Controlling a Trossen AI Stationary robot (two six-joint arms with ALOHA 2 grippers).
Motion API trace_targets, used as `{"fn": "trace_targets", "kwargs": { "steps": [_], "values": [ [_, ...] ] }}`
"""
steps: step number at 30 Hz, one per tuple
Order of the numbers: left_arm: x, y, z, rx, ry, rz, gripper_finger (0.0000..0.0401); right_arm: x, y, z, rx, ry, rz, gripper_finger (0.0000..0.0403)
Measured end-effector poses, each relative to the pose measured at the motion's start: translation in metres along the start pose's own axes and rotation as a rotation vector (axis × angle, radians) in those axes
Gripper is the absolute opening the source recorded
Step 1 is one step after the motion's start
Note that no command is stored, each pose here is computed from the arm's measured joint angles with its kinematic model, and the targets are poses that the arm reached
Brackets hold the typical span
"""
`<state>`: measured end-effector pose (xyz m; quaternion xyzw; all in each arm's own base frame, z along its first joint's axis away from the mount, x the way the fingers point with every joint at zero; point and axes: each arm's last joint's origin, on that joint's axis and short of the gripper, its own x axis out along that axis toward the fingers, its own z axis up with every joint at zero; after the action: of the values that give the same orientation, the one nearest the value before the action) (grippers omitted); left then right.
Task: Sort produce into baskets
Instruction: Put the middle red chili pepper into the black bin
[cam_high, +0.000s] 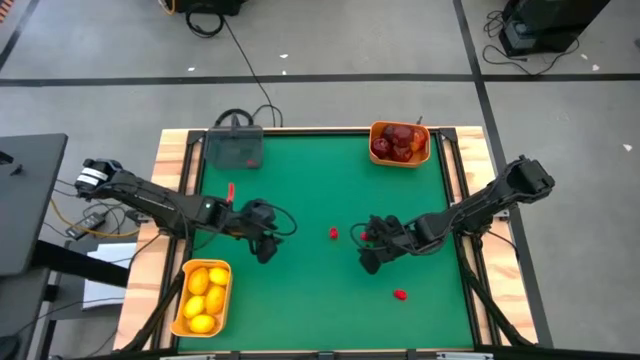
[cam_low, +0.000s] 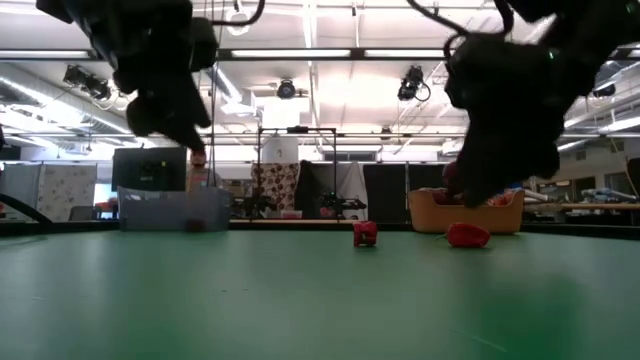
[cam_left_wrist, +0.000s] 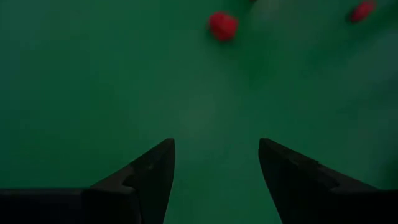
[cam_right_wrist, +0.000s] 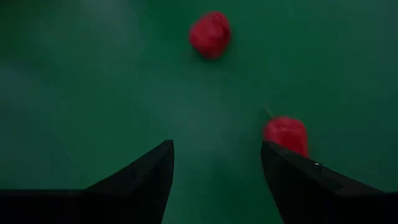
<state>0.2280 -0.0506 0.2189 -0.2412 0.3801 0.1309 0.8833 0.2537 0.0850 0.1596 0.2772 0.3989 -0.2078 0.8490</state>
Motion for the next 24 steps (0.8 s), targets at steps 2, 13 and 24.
{"fn": "trace_targets", "kwargs": {
  "steps": [2, 13, 24],
  "values": [
    [0.002, 0.002, -0.003, -0.016, 0.027, 0.025, 0.0238, 0.003, -0.004, -0.004, 0.007, 0.004, 0.005, 0.0251],
    [0.016, 0.001, -0.002, -0.086, 0.001, 0.073, 0.0238, 0.007, -0.021, -0.02, 0.041, -0.052, -0.095, 0.0237],
    [0.032, -0.003, -0.002, -0.164, -0.024, 0.062, 0.0238, 0.016, -0.038, -0.007, -0.347, 0.012, -0.115, 0.0236]
  ]
}}
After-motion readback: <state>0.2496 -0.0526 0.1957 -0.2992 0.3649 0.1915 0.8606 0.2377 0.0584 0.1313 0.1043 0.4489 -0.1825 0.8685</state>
